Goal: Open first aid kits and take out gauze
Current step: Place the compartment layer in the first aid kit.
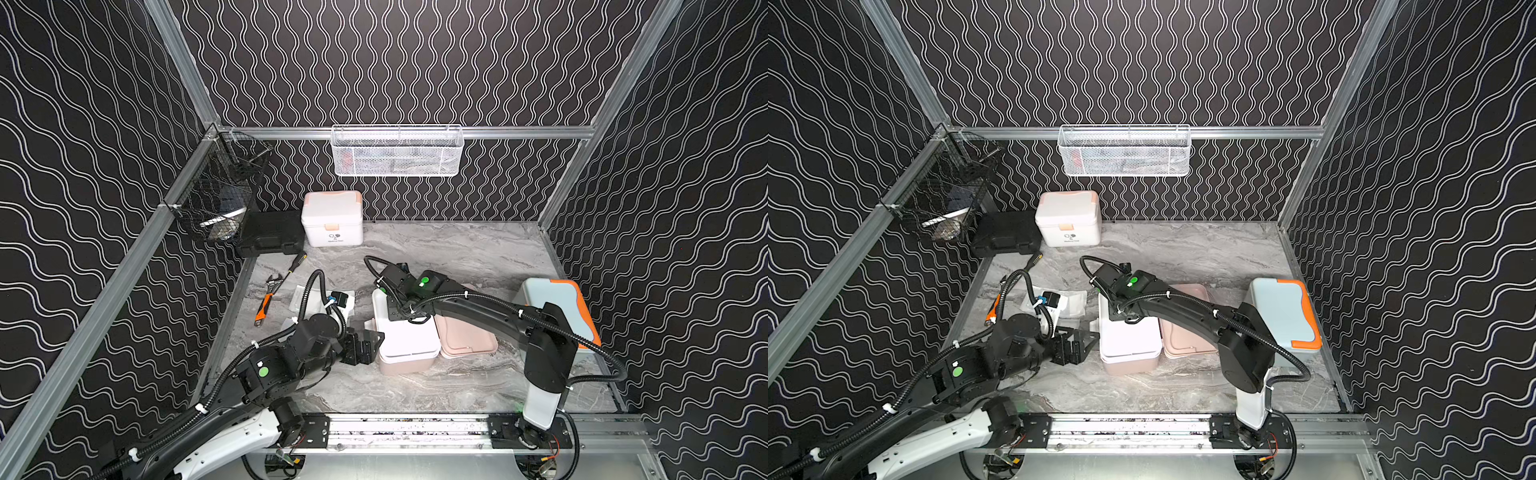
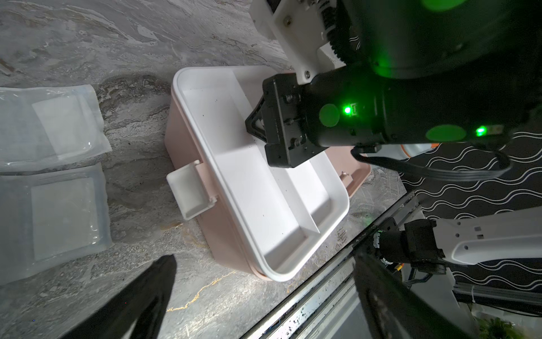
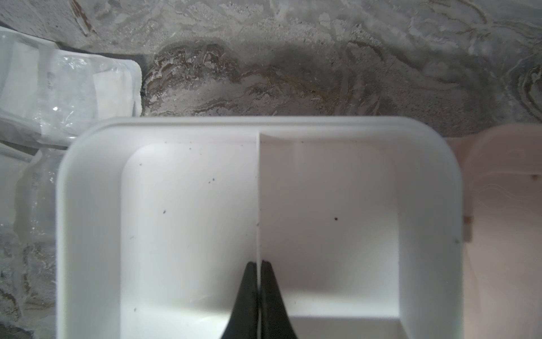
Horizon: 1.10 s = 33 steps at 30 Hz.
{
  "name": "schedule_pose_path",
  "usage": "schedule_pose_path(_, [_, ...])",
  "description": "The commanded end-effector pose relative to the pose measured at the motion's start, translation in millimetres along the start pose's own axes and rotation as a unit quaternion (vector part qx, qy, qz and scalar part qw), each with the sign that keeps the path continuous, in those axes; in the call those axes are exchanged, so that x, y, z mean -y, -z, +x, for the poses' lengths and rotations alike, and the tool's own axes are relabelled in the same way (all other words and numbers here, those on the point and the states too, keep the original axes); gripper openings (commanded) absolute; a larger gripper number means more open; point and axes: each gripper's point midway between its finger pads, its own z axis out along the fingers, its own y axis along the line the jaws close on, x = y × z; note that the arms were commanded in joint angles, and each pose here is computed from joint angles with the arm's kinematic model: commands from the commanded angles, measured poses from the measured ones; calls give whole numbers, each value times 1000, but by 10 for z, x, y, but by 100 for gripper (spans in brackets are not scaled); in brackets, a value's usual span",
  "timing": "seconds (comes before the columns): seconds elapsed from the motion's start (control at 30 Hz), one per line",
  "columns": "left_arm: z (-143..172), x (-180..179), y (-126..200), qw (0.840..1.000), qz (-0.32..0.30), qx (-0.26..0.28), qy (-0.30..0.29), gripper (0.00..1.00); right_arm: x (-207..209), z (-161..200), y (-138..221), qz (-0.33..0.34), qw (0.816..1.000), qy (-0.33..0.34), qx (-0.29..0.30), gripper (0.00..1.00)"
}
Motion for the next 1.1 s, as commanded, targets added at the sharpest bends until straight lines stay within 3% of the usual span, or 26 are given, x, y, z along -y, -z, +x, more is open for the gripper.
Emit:
schedule_pose_path(0.0, [-77,65,15,1000,12,13,-3,99,-5,21,-60,6,1000,-6,5,0])
schedule_pose_path(0.33, [-55,54,-13,1000,12,12,2,99,-59,208,-143,14,999,-35,-16,0])
schedule_pose_path(0.53, [-37,46,-19,1000,13,11,5,99,-134,149,-4,0,999,-44,-5,0])
schedule_pose_path(0.63, [-48,56,-32,1000,14,12,5,99,-97,54,156,-3,999,-39,14,28])
schedule_pose_path(0.7, [-38,76,-65,1000,15,5,3,99,-68,2,258,-7,999,-33,28,36])
schedule_pose_path(0.9, [-44,168,-188,1000,19,-15,1,99,116,-125,595,-8,997,-26,69,85])
schedule_pose_path(1.0, [-47,204,-263,1000,9,-29,-3,99,249,-177,733,-12,996,-23,88,97])
schedule_pose_path(1.07, [-41,246,-318,999,-2,-40,-13,99,390,-198,792,-12,995,-29,95,100])
